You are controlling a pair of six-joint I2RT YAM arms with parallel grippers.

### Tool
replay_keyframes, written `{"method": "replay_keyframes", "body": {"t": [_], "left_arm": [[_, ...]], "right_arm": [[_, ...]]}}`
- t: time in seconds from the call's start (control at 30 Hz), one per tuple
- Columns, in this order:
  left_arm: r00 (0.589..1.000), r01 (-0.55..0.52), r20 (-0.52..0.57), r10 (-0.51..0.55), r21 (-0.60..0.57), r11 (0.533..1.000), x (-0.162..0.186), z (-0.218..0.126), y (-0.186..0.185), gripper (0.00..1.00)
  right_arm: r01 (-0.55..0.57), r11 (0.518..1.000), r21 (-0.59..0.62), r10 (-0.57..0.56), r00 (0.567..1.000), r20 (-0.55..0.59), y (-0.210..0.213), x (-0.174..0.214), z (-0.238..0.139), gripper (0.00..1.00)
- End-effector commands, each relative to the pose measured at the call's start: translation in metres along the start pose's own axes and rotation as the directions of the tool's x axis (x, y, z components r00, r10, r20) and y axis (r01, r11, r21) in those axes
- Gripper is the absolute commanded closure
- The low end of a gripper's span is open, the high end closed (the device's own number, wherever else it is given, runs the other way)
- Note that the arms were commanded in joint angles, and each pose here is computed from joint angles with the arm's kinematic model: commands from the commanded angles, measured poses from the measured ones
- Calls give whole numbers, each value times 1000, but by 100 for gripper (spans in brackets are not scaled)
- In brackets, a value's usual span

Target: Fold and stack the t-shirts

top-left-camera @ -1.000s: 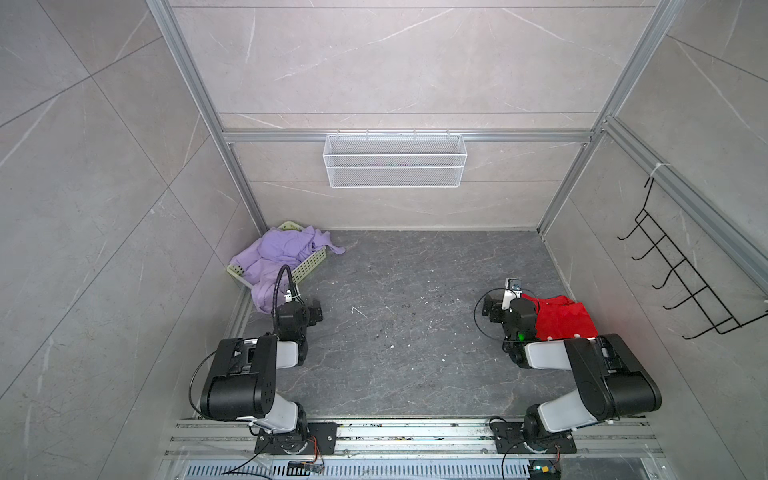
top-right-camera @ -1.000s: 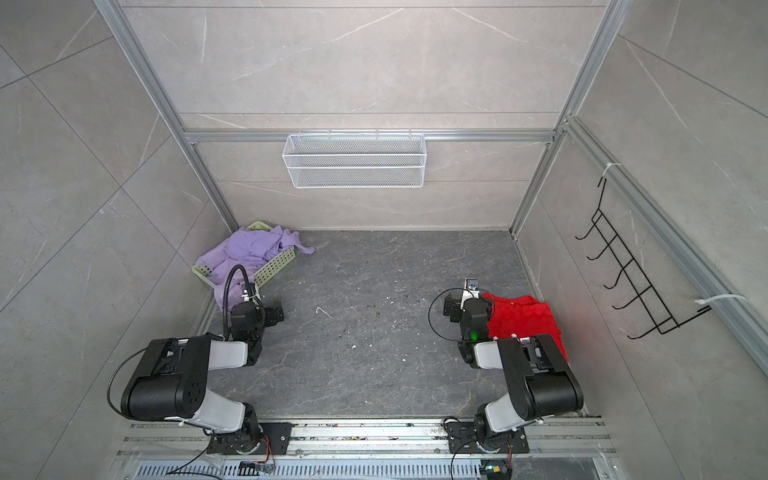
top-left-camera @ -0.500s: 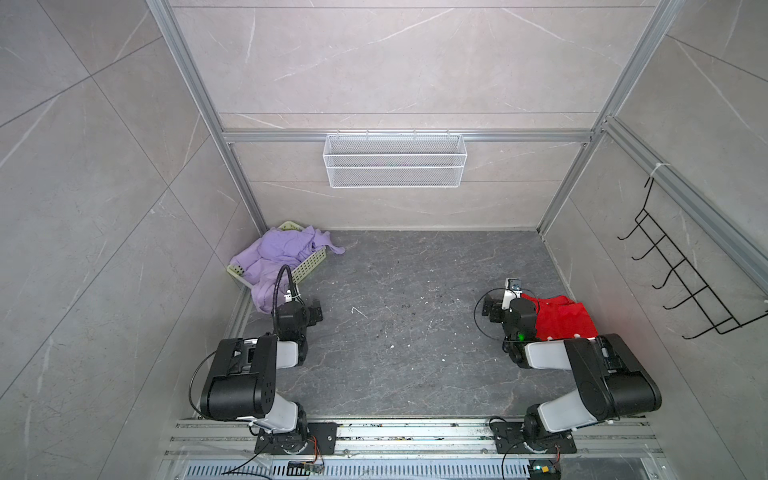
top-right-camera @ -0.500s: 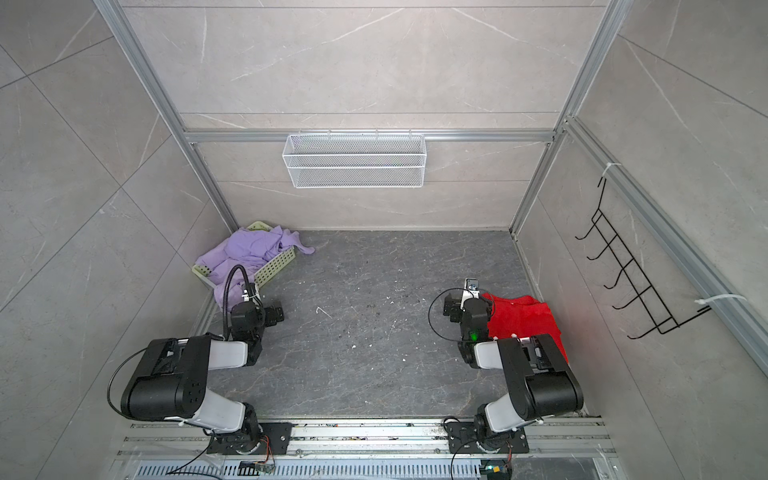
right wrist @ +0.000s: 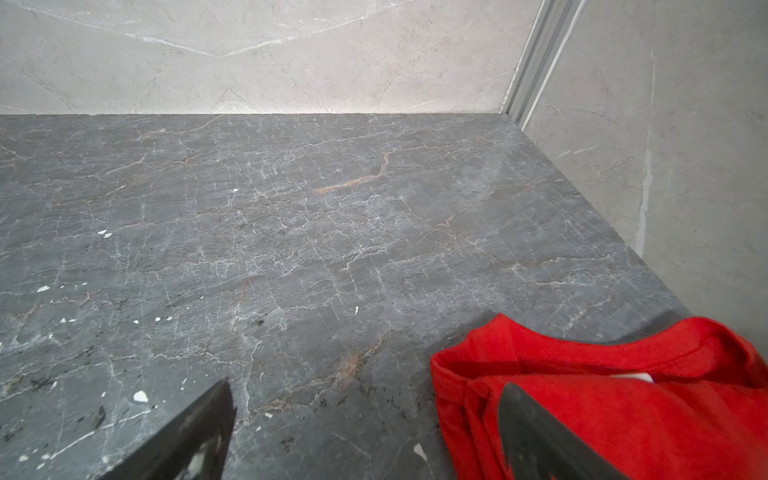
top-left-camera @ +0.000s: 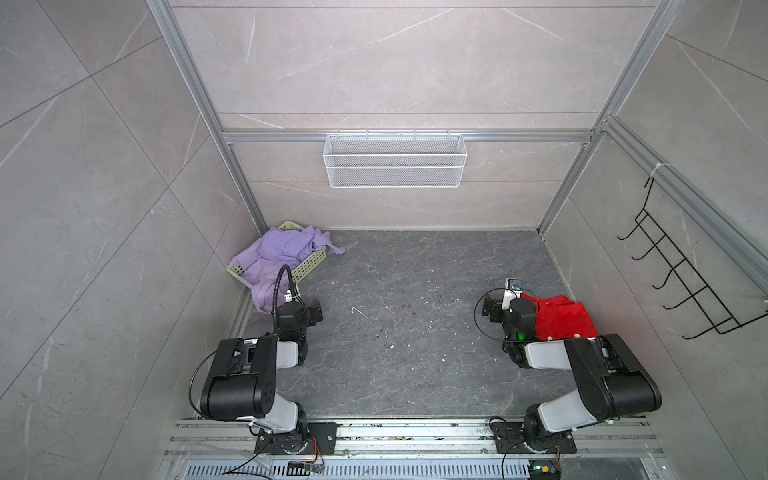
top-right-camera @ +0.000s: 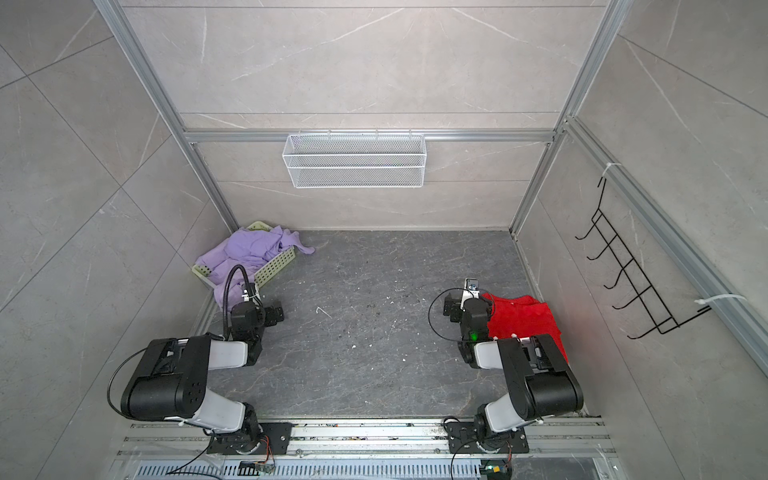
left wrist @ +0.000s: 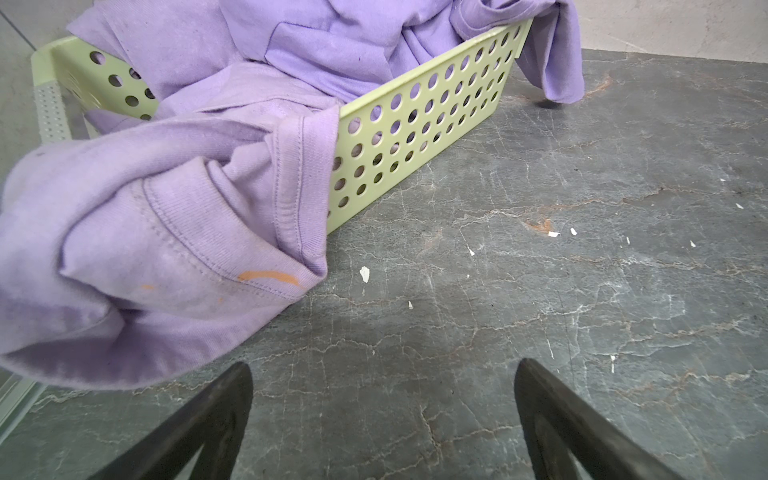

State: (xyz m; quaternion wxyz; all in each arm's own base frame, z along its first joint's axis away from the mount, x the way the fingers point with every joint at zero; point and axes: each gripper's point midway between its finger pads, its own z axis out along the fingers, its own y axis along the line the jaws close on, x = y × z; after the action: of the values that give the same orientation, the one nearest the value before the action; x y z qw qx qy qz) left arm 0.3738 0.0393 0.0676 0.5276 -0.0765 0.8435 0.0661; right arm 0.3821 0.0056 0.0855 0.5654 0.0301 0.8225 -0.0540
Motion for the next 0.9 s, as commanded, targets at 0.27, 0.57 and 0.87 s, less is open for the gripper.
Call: {"method": "replay_keyframes", "body": {"t": [0.27, 0.57, 0.87], "left_arm": [[995, 74, 65, -80, 95, 993, -102, -46, -14, 0], [900, 433, -92, -425, 279, 857, -186, -102, -73, 0], [841, 541, -269, -470, 455, 707, -207, -144, -182, 0]], "right_arm": [[19, 979, -203, -27, 999, -33, 43, -77, -24, 1], [-464, 758, -459, 419, 885, -202, 123, -197, -65, 1], [-584, 545, -602, 443, 810, -385, 239, -222, -117, 1]]}}
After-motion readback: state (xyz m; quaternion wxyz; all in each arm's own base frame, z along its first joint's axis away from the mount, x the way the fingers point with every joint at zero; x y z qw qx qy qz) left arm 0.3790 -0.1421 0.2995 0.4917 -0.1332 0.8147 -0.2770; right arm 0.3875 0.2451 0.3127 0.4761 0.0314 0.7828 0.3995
